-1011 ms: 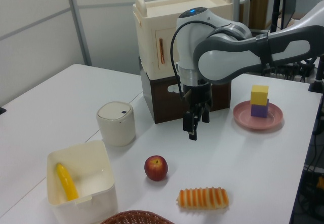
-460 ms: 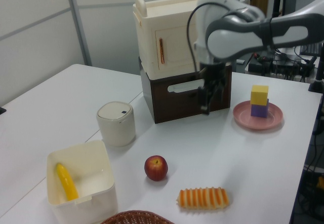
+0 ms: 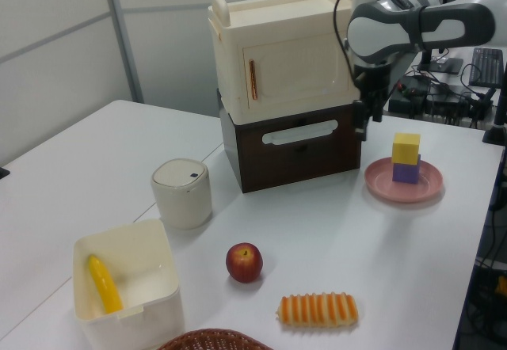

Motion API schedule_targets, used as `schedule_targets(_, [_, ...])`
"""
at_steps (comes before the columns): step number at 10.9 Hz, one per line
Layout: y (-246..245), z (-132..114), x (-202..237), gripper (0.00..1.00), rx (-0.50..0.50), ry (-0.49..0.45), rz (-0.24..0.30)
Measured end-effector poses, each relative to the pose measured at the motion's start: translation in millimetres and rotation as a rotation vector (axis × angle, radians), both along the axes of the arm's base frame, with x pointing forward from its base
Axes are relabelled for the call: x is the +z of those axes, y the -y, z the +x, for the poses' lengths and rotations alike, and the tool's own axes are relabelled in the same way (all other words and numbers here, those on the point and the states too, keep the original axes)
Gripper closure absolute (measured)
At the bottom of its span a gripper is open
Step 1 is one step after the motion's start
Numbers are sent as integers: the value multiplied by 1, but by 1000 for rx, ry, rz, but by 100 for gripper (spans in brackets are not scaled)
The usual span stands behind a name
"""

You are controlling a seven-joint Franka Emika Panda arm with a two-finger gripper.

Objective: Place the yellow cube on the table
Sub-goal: 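Lower the open gripper around the yellow cube atop the purple cube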

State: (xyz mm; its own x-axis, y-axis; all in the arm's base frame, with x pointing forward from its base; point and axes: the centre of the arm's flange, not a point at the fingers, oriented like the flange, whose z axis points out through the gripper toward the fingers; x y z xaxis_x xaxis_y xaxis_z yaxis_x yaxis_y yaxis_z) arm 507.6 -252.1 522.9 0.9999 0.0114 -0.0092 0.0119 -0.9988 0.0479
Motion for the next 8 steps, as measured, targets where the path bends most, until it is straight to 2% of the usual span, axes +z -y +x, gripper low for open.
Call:
schedule_targets(4, [110,-10,-44,0,59,-66,-17])
schedule_targets(6, [141,-13,-55,0,77,-63,-51])
schedule_targets(8, [157,-19,-62,0,93,-64,-57])
